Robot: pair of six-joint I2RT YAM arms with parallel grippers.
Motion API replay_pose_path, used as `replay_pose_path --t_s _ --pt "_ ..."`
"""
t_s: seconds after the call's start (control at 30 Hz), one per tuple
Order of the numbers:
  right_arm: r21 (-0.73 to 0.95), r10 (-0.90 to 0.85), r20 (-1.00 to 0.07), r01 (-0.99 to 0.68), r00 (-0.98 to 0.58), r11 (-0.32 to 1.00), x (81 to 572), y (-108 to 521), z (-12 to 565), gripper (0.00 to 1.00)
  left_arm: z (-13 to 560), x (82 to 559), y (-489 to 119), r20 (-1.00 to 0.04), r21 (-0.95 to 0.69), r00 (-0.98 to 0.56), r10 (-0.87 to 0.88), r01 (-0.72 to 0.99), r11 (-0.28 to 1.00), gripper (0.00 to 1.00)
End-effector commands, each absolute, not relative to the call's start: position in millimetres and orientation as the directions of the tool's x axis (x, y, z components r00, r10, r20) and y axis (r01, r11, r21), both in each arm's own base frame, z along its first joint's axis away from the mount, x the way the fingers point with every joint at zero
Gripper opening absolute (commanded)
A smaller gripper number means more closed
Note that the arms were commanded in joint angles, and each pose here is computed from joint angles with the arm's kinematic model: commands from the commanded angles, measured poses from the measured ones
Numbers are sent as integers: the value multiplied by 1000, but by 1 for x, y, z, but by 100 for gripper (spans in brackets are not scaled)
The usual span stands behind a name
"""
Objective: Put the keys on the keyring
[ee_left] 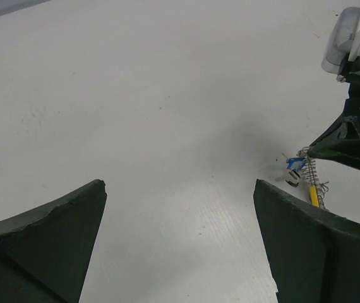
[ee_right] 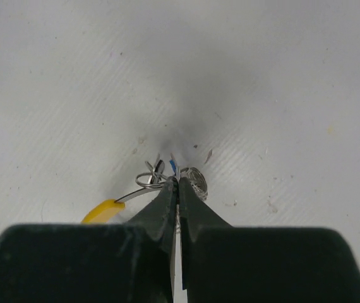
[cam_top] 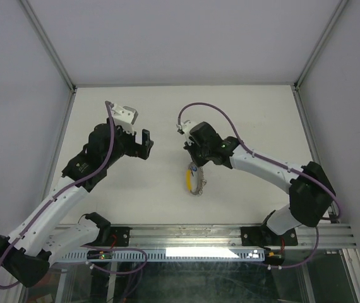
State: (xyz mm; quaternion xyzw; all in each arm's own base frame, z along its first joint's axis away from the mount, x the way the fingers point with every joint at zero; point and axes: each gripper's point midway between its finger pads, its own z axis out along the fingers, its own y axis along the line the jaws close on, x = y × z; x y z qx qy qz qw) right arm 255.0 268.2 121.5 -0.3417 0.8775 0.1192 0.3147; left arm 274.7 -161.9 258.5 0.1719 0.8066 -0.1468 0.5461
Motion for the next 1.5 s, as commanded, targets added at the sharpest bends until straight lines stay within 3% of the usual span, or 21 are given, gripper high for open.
replay_pose_path --t_s 0.0,0.27,0.47,0.53,0.83,1.07,1.47 --pt "25 -442 -748 -687 -495 727 291 307 147 0 263 275 -156 -936 -116 -349 46 428 896 99" --pt "64 -409 -756 -679 -511 731 313 326 122 10 239 278 -142 -915 -167 -404 9 398 902 99" --pt "145 -315 -791 -661 -524 736 315 327 130 36 225 281 -133 -898 -222 -437 -39 376 900 99" --pt "176 -274 -806 -655 -524 735 313 323 139 49 224 282 -131 -894 -240 -444 -56 370 898 99" --pt "317 -83 -798 -533 -597 785 288 288 174 66 204 288 -134 -828 -316 -553 -87 332 889 99" --pt "294 -31 -830 -484 -557 824 269 245 219 97 231 287 -116 -835 -344 -513 -200 202 917 99" --pt "238 135 -955 -409 -263 881 219 149 307 99 296 239 -53 -956 -235 -198 -215 83 969 99"
